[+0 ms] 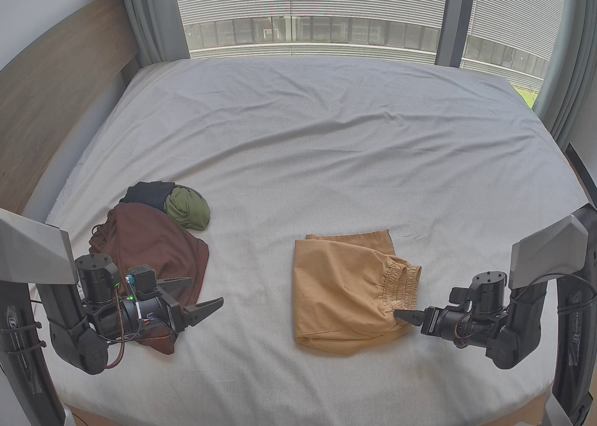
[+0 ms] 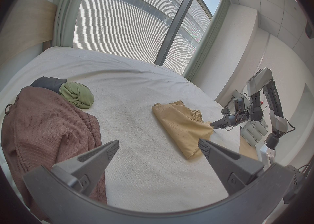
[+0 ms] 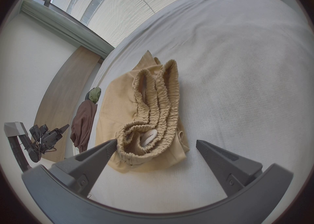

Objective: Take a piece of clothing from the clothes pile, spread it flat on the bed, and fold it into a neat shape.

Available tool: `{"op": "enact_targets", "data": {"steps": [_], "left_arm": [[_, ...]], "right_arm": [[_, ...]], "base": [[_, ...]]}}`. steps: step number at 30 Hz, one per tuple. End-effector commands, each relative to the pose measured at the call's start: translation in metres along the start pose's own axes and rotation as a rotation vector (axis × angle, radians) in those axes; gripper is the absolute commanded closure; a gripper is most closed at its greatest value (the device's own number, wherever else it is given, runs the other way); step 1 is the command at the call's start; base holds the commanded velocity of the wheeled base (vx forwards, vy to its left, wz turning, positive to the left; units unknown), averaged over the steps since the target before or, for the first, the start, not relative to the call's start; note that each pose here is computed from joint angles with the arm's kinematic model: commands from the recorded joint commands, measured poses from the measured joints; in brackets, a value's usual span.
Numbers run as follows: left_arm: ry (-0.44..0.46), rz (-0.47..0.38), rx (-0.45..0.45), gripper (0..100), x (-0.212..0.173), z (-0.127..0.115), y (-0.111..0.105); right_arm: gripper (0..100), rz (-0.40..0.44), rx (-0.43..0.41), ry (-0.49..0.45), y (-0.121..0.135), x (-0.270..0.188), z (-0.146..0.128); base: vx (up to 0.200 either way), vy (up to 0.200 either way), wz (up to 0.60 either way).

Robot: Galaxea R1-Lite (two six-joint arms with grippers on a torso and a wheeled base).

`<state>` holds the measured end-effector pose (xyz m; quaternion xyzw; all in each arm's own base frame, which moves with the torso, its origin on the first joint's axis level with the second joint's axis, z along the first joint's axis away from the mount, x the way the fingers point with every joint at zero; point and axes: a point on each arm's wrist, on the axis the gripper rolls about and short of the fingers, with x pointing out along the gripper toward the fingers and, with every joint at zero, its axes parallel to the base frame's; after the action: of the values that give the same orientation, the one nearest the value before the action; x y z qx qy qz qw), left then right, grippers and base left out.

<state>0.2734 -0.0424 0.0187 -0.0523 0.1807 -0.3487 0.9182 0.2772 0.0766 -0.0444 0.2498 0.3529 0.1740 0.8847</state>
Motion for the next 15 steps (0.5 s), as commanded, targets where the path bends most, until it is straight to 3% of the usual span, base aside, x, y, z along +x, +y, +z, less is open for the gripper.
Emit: {"op": "enact_targets", "data": {"steps": [1, 15], "left_arm": [[0.006, -0.001, -0.005, 0, 0.001, -0.002, 0.0], [0.014, 0.001, -0.009, 0, 0.001, -0.004, 0.0]], "right_arm": [[0, -0.006, 0.0, 0.029, -0.004, 0.017, -0.01], [0, 0.064, 0.041, -0.006, 0.01, 0.032, -0.007]], "base": [[0.0, 0.0, 0.0], [0.0, 0.0, 0.0]]}}
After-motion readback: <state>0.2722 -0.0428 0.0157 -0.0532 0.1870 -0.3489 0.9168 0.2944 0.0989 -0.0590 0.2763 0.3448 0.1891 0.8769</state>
